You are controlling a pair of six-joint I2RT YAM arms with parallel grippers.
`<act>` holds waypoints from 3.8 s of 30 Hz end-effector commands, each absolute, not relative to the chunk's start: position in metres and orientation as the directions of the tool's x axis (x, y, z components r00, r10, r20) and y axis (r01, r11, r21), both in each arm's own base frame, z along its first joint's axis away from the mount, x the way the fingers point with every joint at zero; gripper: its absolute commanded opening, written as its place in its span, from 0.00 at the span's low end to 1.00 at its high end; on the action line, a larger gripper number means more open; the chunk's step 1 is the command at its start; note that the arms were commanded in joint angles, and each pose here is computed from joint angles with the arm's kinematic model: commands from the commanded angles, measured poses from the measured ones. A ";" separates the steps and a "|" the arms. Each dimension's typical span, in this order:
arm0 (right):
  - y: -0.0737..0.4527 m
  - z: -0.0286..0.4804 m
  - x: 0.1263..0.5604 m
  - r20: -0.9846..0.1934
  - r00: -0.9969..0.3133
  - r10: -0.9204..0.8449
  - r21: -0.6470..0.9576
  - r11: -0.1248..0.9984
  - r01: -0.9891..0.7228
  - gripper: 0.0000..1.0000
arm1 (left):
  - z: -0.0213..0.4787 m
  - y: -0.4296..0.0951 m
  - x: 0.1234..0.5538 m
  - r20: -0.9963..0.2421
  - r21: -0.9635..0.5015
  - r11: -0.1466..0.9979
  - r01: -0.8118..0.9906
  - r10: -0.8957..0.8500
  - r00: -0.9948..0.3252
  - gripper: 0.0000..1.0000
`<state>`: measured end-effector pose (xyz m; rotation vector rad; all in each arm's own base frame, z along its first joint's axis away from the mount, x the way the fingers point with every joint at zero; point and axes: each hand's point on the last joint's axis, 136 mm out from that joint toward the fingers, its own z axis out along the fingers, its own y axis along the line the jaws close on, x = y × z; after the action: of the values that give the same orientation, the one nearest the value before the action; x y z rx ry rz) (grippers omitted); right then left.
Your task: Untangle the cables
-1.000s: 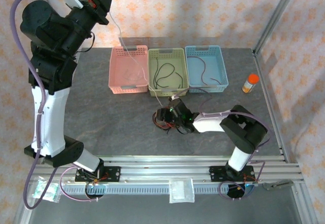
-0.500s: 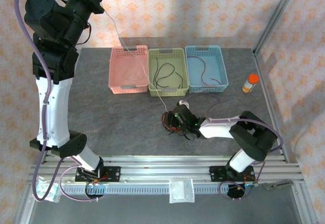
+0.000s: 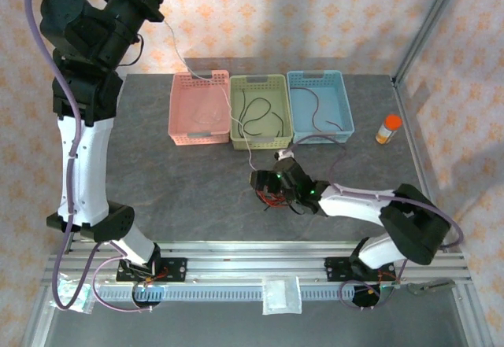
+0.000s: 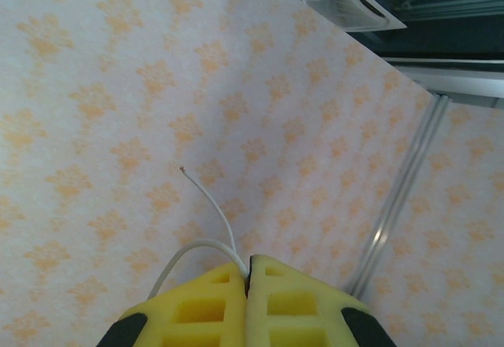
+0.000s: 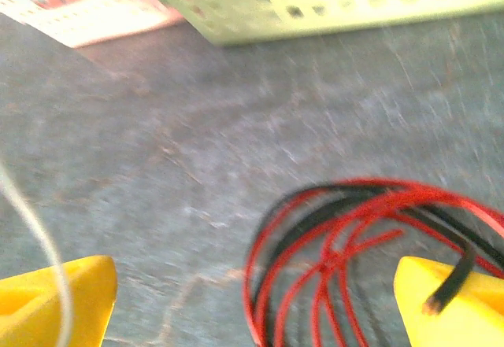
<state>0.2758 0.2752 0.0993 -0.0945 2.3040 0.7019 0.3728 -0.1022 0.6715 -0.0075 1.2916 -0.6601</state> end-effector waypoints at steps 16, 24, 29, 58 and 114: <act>0.291 0.204 0.305 -0.790 -0.604 0.104 0.431 0.795 -0.426 0.89 | 0.676 -0.114 0.361 -0.874 -0.360 0.765 0.534 -0.477 0.094 0.00; 0.291 0.232 0.303 -0.789 -0.595 0.156 0.479 0.762 -0.436 0.86 | 0.650 -0.108 0.392 -0.900 -0.347 0.821 0.453 -0.428 0.086 0.00; 0.287 0.249 0.303 -0.803 -0.569 0.178 0.480 0.760 -0.439 0.86 | 0.636 -0.099 0.417 -0.917 -0.321 0.873 0.368 -0.383 0.109 0.00; 0.242 0.259 0.304 -0.816 -0.502 0.288 0.474 0.829 -0.296 0.86 | 0.397 -0.098 0.568 -0.912 -0.336 0.935 0.117 -0.292 -0.287 0.00; 0.174 0.096 0.253 -0.405 -0.904 0.138 0.132 0.987 0.092 0.59 | 0.211 -0.162 0.381 -0.768 -0.316 0.938 0.141 -0.165 -0.619 0.88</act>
<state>0.2612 0.1935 0.1075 0.1620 2.6430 0.2825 0.3968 -0.1351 0.2151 -0.0385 2.2191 -0.3177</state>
